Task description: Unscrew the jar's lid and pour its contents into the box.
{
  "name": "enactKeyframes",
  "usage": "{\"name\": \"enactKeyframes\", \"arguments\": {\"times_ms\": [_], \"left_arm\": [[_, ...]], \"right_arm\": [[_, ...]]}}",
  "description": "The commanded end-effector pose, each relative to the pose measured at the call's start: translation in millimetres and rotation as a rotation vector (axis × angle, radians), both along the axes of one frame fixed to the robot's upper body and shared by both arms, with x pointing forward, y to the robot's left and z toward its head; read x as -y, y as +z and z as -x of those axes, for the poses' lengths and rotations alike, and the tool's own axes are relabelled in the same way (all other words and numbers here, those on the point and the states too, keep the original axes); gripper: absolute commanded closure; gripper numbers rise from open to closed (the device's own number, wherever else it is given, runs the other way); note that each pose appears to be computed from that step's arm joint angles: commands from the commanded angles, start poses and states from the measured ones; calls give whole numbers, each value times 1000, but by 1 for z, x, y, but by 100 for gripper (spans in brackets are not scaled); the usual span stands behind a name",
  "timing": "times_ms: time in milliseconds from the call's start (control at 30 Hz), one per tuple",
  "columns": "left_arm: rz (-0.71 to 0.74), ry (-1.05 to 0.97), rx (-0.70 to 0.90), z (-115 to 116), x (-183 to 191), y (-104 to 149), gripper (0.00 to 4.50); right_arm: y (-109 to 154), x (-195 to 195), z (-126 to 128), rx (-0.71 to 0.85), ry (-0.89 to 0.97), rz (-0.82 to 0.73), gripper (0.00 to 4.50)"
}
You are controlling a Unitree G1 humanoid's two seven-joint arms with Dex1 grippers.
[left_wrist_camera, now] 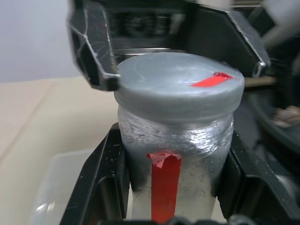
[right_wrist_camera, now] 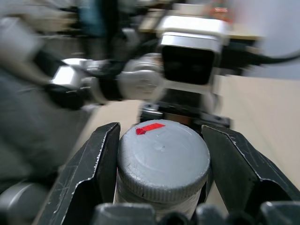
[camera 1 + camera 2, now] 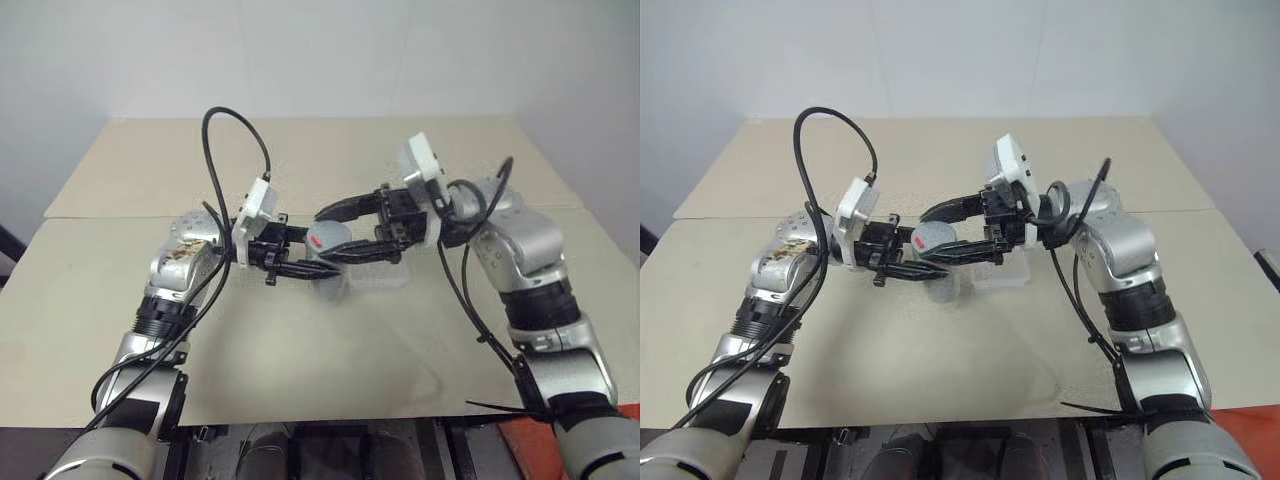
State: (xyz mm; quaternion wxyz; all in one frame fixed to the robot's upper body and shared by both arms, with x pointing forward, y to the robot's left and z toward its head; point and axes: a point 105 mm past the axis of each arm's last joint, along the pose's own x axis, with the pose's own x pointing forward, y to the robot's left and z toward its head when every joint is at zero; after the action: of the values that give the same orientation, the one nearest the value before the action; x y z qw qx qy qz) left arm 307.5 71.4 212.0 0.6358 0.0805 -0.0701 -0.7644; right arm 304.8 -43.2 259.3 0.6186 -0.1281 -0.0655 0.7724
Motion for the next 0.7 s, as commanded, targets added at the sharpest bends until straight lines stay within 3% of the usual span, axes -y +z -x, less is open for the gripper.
{"name": "enactKeyframes", "arguments": {"times_ms": [33, 167, 367, 700], "left_arm": [[28, -175, 77, 21, 15, 20, 249], [24, -152, 87, 17, 16, 19, 249], [28, -18, 71, 2, 1, 14, 249], [35, 185, 60, -25, -11, 8, 249]], "right_arm": [[-1, 3, -20, 36, -20, 33, 175], [3, -5, -32, 41, -42, 16, 175], [15, 6, -30, 31, -153, -80, 2], [25, 11, -9, 46, -419, -193, 2]]}}
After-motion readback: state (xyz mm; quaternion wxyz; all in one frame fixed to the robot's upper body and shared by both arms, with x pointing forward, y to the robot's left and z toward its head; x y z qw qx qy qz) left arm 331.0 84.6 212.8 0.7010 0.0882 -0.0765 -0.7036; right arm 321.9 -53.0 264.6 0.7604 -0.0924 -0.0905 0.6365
